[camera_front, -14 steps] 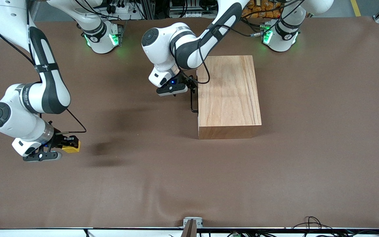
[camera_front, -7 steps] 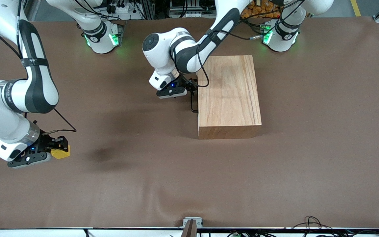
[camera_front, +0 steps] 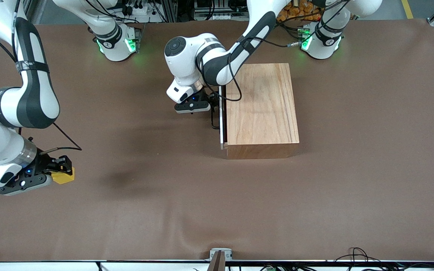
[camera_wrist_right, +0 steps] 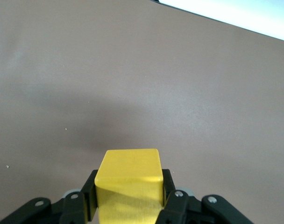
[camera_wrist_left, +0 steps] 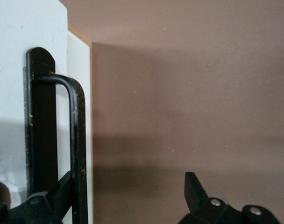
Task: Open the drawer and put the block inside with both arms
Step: 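Pull the drawer open by its handle with the left gripper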
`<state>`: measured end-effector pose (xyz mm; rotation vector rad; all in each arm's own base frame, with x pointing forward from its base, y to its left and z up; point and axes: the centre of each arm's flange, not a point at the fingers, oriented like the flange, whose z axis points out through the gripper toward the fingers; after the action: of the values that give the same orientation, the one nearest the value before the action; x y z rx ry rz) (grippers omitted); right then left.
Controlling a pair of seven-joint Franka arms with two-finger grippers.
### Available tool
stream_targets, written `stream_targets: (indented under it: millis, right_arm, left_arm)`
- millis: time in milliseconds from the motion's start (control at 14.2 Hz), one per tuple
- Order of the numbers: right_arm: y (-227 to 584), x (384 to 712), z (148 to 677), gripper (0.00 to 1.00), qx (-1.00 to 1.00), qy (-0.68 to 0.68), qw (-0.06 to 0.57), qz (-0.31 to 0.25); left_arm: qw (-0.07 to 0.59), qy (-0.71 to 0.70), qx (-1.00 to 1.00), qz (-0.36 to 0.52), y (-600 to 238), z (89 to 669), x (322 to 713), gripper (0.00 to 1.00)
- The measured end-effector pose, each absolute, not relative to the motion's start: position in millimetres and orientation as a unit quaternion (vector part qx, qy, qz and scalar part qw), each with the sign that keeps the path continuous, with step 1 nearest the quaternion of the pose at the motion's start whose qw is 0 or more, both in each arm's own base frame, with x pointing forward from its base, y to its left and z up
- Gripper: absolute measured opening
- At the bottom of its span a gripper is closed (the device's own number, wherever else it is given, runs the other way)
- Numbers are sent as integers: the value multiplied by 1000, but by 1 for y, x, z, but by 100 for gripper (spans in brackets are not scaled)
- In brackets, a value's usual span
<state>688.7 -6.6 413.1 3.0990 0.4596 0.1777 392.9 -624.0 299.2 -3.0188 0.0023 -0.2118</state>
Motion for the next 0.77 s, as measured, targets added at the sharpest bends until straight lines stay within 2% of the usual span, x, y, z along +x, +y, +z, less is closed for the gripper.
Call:
stream_targets:
  millis: [775]
  right_arm:
    - [-7,702,437,56,986,159,2,53]
  left_arm:
    - [-29,15,-994,-104,-647,303,391,100]
